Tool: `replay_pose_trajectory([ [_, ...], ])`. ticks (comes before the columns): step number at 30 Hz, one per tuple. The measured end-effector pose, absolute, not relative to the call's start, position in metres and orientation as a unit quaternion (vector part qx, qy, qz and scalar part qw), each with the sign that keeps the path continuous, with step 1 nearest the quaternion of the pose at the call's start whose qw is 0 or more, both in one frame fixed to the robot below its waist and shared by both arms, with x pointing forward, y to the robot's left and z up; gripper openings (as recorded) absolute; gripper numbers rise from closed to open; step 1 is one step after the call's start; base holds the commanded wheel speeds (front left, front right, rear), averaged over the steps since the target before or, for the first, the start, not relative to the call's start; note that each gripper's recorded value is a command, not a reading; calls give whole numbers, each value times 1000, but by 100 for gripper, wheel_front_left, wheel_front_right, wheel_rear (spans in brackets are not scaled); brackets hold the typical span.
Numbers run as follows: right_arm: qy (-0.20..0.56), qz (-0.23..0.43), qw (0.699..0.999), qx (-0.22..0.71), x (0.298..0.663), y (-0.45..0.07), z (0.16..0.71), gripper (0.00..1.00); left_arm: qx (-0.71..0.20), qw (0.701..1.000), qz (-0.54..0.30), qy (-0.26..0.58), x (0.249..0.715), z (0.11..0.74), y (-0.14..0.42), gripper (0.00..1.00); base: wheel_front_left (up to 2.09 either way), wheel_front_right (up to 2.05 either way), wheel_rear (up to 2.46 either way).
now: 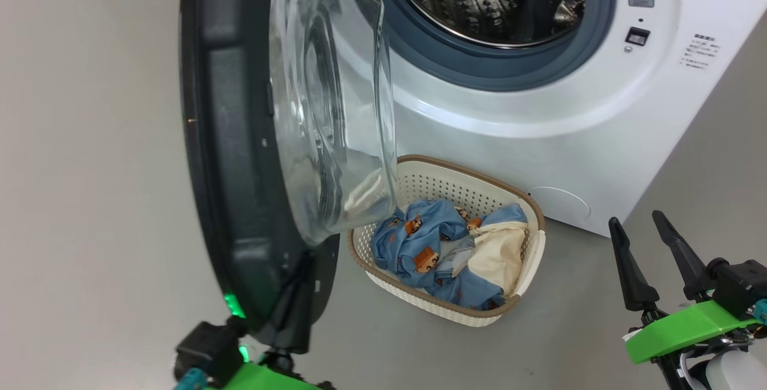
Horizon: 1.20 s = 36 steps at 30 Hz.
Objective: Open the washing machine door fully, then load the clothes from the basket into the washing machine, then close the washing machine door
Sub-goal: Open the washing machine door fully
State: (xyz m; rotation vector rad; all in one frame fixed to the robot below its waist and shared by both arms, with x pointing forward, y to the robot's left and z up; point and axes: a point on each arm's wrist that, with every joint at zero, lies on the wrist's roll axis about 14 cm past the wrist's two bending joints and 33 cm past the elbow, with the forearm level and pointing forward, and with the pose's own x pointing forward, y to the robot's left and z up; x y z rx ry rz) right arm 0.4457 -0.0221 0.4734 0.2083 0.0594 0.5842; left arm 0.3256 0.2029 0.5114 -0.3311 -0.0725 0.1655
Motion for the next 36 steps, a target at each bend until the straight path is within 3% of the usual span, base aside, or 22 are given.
replay_pose_trajectory([
  [36,43,295,949,104,450,-16,461,100,-110,941,319,-27,287,502,366,0,0,0,0],
])
